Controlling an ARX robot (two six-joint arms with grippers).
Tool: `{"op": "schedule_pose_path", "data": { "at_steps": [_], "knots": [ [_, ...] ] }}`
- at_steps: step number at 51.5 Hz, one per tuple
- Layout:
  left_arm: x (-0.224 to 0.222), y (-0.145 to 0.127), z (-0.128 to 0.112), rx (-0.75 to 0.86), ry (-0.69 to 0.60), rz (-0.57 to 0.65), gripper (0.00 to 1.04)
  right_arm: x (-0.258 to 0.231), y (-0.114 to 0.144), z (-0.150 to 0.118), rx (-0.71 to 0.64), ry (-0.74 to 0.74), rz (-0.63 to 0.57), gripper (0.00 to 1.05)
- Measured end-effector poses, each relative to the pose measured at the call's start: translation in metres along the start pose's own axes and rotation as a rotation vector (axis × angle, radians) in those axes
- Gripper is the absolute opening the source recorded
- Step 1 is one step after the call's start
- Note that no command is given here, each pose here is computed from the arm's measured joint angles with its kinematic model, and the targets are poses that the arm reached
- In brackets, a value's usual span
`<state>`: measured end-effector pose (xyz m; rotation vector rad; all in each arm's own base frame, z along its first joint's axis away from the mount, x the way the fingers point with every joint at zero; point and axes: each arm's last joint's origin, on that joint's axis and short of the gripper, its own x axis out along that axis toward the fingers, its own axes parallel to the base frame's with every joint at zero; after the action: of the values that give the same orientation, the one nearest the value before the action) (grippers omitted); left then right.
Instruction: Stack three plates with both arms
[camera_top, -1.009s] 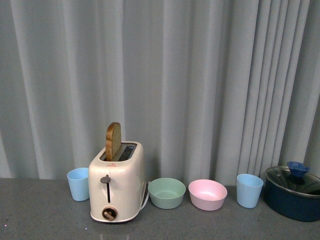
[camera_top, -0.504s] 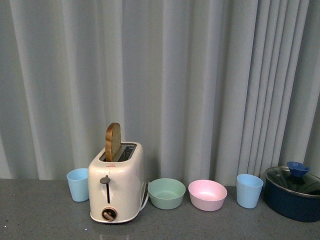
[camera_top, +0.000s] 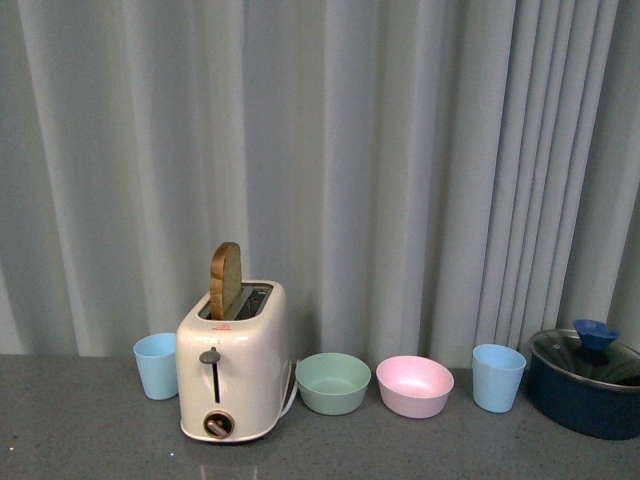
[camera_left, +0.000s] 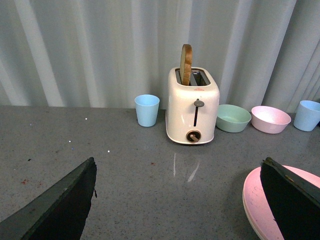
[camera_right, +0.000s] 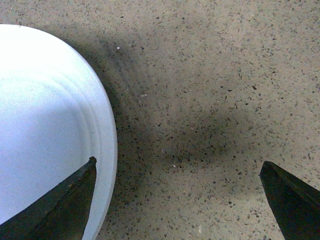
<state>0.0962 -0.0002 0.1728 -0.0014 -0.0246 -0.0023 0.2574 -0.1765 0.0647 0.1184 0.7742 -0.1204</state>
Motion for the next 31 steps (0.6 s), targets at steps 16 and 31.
{"op": "schedule_pose_path", "data": {
  "at_steps": [16,31],
  "knots": [
    [0.0,0.0,0.0,0.0,0.0,0.0,0.98,0.02,0.003,0.006,0.072,0.02,0.081,0.97],
    [0.0,0.0,0.0,0.0,0.0,0.0,0.98,0.04,0.002,0.008,0.191,0.19,0.127,0.97]
  ]
}}
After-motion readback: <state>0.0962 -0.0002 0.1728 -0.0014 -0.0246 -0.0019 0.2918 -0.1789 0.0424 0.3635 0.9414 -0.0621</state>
